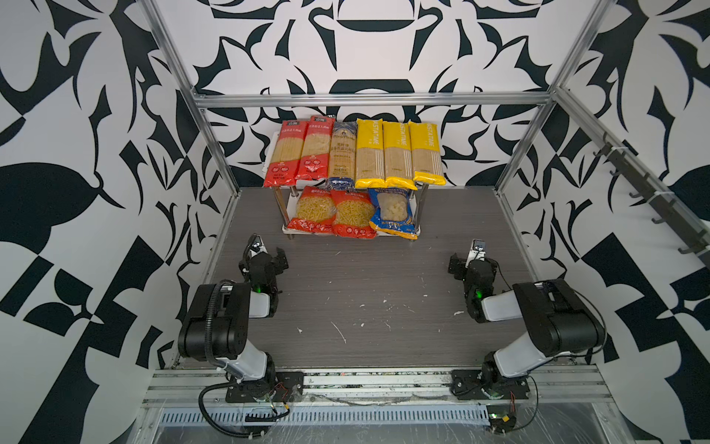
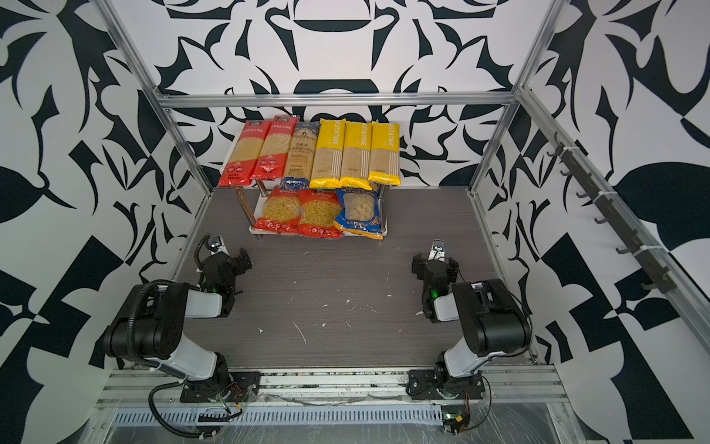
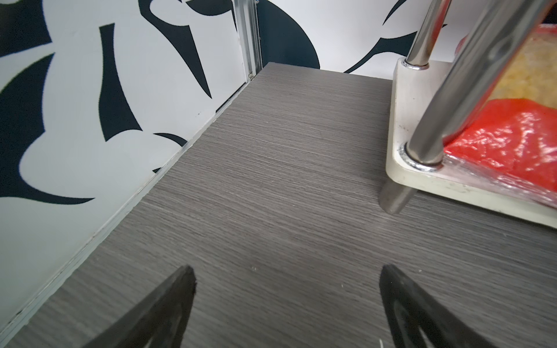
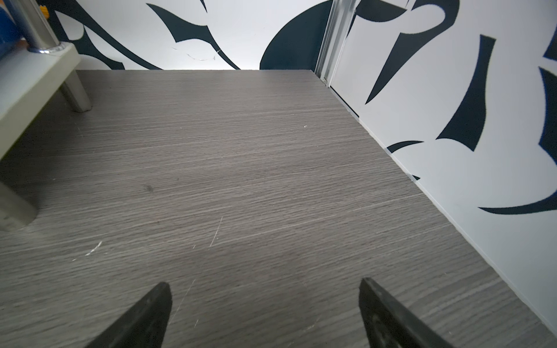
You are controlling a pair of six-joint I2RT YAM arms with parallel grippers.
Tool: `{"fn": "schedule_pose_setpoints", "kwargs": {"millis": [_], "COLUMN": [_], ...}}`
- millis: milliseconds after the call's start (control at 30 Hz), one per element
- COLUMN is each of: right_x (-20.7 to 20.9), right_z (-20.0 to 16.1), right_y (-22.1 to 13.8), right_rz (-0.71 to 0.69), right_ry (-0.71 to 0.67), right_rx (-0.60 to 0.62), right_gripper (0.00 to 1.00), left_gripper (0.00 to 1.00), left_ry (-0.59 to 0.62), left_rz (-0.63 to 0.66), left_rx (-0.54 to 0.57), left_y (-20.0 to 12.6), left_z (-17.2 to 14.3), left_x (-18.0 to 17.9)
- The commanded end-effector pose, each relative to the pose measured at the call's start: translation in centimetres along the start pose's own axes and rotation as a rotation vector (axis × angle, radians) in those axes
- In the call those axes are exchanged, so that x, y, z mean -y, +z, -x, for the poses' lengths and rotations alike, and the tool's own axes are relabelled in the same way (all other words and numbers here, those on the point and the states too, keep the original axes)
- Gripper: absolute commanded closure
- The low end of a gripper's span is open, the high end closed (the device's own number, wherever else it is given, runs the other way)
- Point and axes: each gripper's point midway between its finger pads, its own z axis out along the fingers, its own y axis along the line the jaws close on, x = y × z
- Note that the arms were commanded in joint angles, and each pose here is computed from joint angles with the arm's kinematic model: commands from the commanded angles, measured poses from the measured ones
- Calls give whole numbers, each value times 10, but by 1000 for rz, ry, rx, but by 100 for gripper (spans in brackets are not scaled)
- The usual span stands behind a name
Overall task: Arrange pasta packages on shelves
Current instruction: Reset both arms
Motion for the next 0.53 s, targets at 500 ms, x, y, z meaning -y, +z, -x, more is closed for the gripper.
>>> {"fn": "schedule_pose_setpoints", "kwargs": {"millis": [500], "right_x": [-2], "right_z": [17], "right_y": [3], "right_rz": [3], "right_ry": [17], "right_rx": [47], "right_gripper": [0], "left_gripper": [1], "left_ry": [-18], "left_rz": [-11], "left_rx": [25], "left_y": [0], "left_z": [9], "left_x": [2]}}
